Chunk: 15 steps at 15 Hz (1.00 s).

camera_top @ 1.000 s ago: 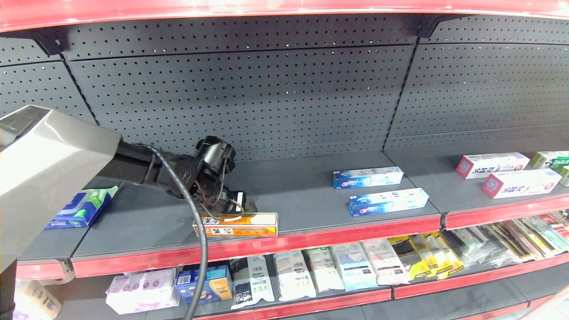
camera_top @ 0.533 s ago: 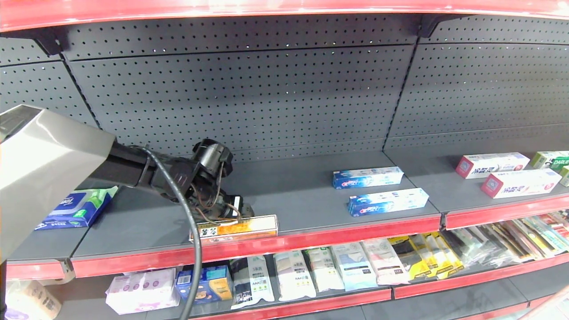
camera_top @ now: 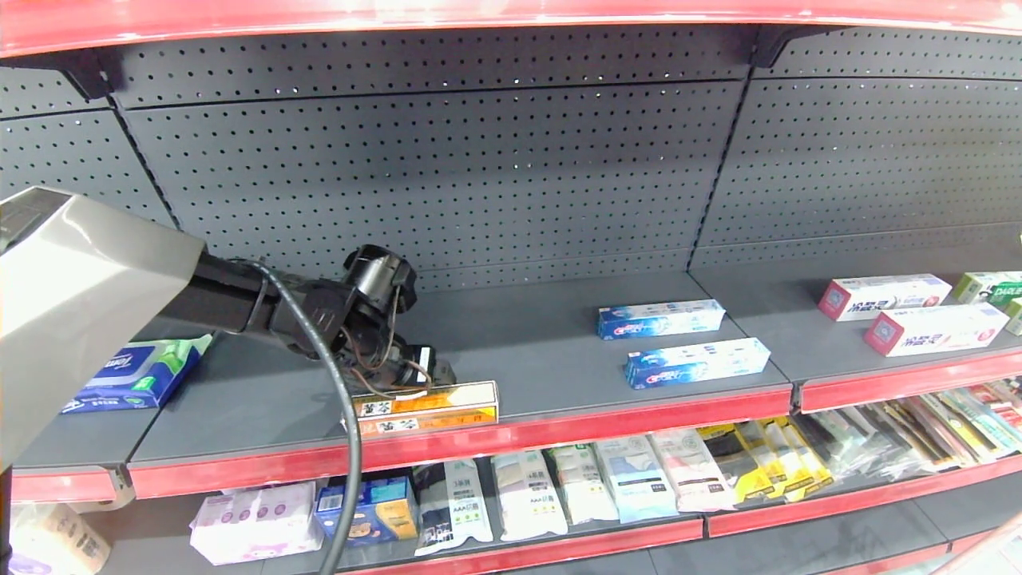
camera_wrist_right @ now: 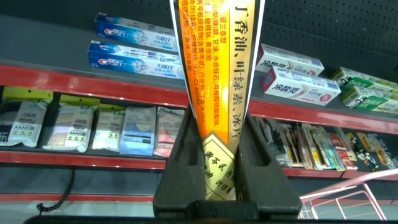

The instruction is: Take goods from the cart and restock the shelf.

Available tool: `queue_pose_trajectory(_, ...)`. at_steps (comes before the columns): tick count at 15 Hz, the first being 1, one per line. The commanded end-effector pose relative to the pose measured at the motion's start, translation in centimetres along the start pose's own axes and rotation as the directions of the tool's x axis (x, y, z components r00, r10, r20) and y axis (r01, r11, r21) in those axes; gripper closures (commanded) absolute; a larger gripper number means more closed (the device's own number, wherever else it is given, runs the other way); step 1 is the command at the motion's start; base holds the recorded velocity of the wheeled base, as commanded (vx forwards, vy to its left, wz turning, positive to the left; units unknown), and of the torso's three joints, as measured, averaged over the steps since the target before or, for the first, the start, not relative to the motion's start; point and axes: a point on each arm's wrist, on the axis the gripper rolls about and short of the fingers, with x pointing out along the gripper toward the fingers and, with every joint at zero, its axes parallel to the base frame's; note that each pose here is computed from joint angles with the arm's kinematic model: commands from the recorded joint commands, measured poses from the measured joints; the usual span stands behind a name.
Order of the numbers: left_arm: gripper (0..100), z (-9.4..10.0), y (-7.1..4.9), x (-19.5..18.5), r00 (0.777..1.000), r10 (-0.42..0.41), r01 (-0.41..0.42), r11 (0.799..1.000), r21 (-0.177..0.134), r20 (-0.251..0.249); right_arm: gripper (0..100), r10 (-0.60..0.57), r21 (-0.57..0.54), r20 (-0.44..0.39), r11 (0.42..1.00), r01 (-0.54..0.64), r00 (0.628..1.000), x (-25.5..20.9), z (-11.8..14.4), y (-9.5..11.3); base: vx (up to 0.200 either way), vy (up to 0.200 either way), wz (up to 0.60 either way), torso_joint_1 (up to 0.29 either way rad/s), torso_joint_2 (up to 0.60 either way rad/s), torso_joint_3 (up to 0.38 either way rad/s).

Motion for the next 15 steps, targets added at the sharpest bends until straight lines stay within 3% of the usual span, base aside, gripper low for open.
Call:
queue_pose_trajectory(1,0,0.1,0.0,0.2,1.0,-0.002,0.002,1.0,-0.003,0.012,100,0.001,-0.001,-0.001,1.0,-0.001,1.0,0.0,0.0,0.0,0.0,0.0,0.0,0.0,0.0,0.0)
queue_pose_trajectory(5,0,1.0,1.1,-0.3,0.997,0.001,0.002,1.0,-0.027,0.079,100,0.007,0.001,-0.002,1.0,-0.007,1.0,0.1,0.1,0.0,0.0,0.0,0.0,0.0,0.0,0.0)
queue_pose_trajectory(6,0,1.5,1.5,-0.9,0.993,0.0,0.004,0.999,-0.036,0.119,100,0.009,0.007,-0.005,1.0,-0.009,1.0,0.2,0.1,0.0,0.0,0.0,0.0,0.0,0.0,0.0)
queue_pose_trajectory(8,0,1.5,2.2,-1.8,0.99,0.01,-0.003,0.999,-0.05,0.137,100,0.013,0.006,-0.007,1.0,-0.013,1.0,0.4,0.2,0.0,0.0,0.0,0.0,0.0,0.0,0.0)
queue_pose_trajectory(10,0,1.3,2.5,-2.6,0.98,0.005,0.005,0.999,-0.052,0.198,100,0.015,0.006,-0.009,1.0,-0.015,1.0,0.5,0.4,0.0,0.0,0.0,0.0,0.0,0.0,0.0)
queue_pose_trajectory(13,0,0.3,2.9,-2.9,0.931,-0.001,0.019,0.999,-0.047,0.365,100,0.012,0.007,0.002,1.0,-0.012,1.0,0.4,0.6,-0.1,0.0,0.0,0.0,0.0,0.0,0.0)
queue_pose_trajectory(15,0,-0.9,3.1,-4.0,0.89,-0.019,0.035,0.999,-0.028,0.455,100,0.013,0.007,0.004,1.0,-0.013,1.0,0.4,0.8,-0.2,0.0,0.0,0.0,0.0,0.0,0.0)
